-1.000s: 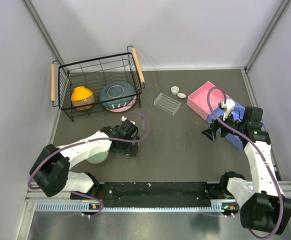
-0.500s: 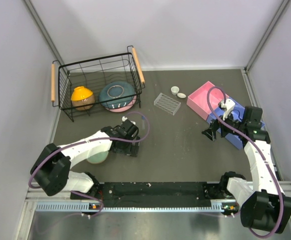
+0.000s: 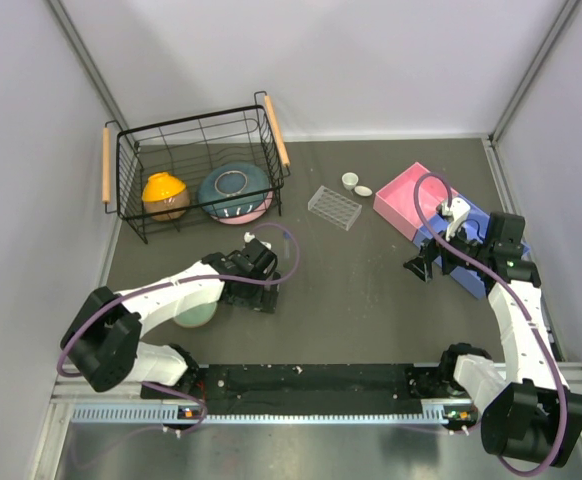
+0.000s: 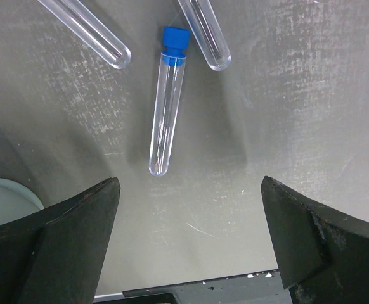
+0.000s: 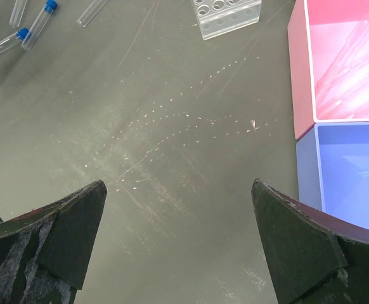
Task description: Organize the chemistry lab equipment
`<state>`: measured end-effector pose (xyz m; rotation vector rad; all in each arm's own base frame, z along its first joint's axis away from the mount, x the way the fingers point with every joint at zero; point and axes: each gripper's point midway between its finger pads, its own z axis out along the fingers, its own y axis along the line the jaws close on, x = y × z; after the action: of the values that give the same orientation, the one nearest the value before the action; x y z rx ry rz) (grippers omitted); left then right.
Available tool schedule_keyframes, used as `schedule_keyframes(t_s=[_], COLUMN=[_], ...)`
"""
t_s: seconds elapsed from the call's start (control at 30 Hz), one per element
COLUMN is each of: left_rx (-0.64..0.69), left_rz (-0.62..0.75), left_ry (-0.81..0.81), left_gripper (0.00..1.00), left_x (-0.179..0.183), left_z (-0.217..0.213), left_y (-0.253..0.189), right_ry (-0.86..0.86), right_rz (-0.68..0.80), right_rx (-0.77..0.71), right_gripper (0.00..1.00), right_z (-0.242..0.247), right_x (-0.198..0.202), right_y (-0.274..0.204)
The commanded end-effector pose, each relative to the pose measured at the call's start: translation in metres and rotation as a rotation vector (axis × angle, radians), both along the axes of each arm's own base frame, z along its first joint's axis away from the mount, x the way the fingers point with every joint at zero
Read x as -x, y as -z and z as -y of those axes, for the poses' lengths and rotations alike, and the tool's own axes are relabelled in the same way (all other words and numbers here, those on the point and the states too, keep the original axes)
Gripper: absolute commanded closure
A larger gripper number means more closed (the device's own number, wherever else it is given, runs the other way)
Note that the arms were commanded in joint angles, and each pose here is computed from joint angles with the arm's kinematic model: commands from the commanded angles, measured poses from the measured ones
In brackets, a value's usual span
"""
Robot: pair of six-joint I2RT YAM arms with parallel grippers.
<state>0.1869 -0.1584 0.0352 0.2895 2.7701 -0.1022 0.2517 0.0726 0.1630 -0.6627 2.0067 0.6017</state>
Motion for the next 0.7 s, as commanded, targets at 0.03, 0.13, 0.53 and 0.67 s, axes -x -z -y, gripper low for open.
schedule_keyframes(t_s=[0.03, 0.13, 0.53, 0.67], left_rx=[0.012, 0.009, -0.07, -0.113], left_rz=[0.021, 0.018, 0.011, -0.001], left_ry=[0.012, 0.012, 0.026, 0.038], left_gripper=[0.01, 0.02, 0.24, 0.34], left_x=[-0.006, -0.007, -0.026, -0.029], left_z=[0.003, 0.004, 0.003, 0.0], left_y=[-0.001, 0.002, 0.011, 0.013], right_ry=[-0.01, -0.01, -0.012, -0.011], right_rz=[0.049, 0.05, 0.05, 0.052], right_rx=[0.017, 0.017, 0.017, 0.019], right_gripper=[0.01, 0.01, 0.01, 0.01], right_z=[0.003, 0.003, 0.003, 0.003], right_x=[-0.006, -0.006, -0.006, -0.006], right_y=[-0.004, -0.005, -0.004, -0.005])
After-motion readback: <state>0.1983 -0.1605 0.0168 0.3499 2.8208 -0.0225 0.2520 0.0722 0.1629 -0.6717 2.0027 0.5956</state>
